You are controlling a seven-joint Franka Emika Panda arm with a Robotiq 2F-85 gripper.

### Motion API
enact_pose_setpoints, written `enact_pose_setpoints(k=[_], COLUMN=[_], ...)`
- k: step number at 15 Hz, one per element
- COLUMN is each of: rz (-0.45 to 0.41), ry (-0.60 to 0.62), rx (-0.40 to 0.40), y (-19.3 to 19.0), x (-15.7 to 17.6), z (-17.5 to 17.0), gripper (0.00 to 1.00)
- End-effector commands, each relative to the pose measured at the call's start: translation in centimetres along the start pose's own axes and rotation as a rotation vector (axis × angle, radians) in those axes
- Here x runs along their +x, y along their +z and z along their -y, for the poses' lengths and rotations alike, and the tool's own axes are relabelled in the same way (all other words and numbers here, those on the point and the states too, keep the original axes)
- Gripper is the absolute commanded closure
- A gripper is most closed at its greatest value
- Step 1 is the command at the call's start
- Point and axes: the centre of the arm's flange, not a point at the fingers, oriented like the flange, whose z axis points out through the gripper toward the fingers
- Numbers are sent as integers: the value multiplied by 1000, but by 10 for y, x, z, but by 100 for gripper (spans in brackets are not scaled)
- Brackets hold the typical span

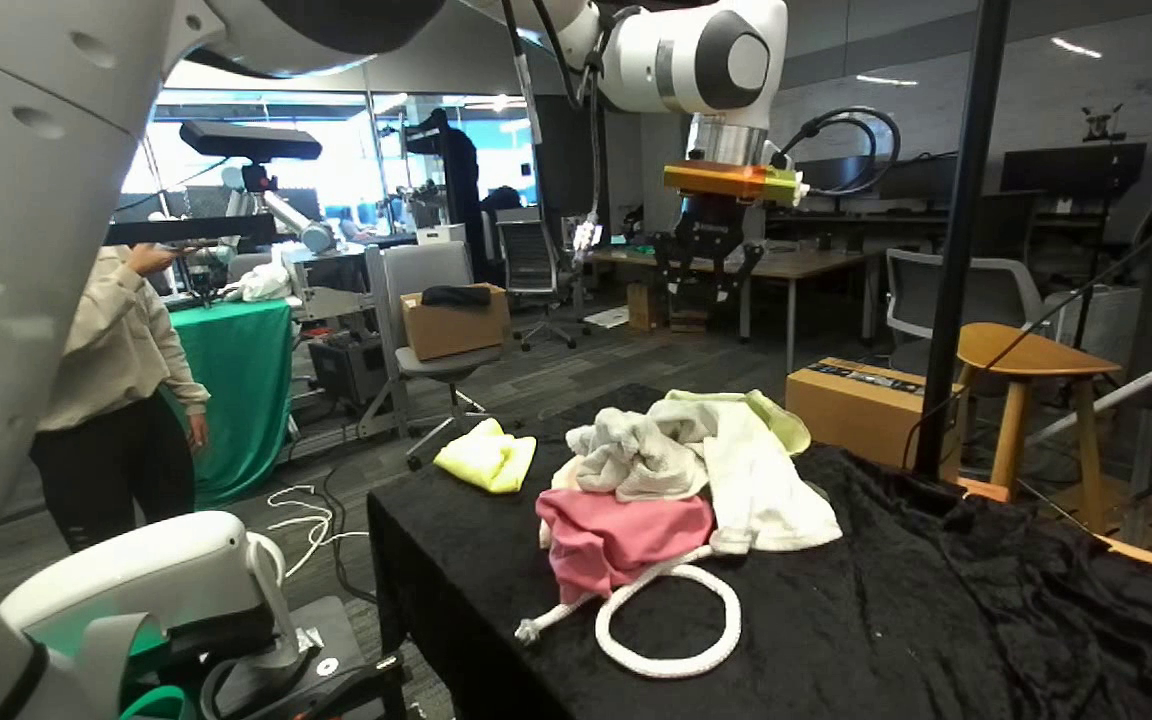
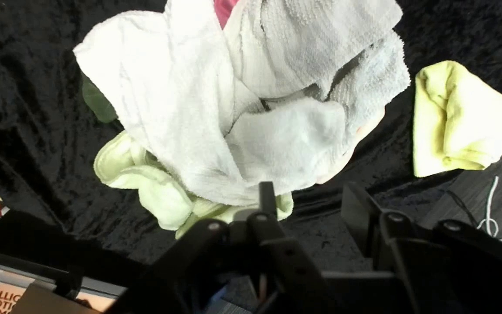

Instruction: Put all the items on the table in one place

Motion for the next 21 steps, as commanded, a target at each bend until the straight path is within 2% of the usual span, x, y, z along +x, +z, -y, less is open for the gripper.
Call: enact_pose_setpoints(k=[1,4,8,14,17,21], rz=[25,29,19,31,57,93], ry=[-14,-9,-13,-14,-52,-84], rx=[-9,-15,-20,-17,-17,15], y=[-10,-9,0,28,57,114], x=[23,28,39,53,50,38], z=[-9,-10,6,58,83,103], gripper=[23,0,0,0,0,0])
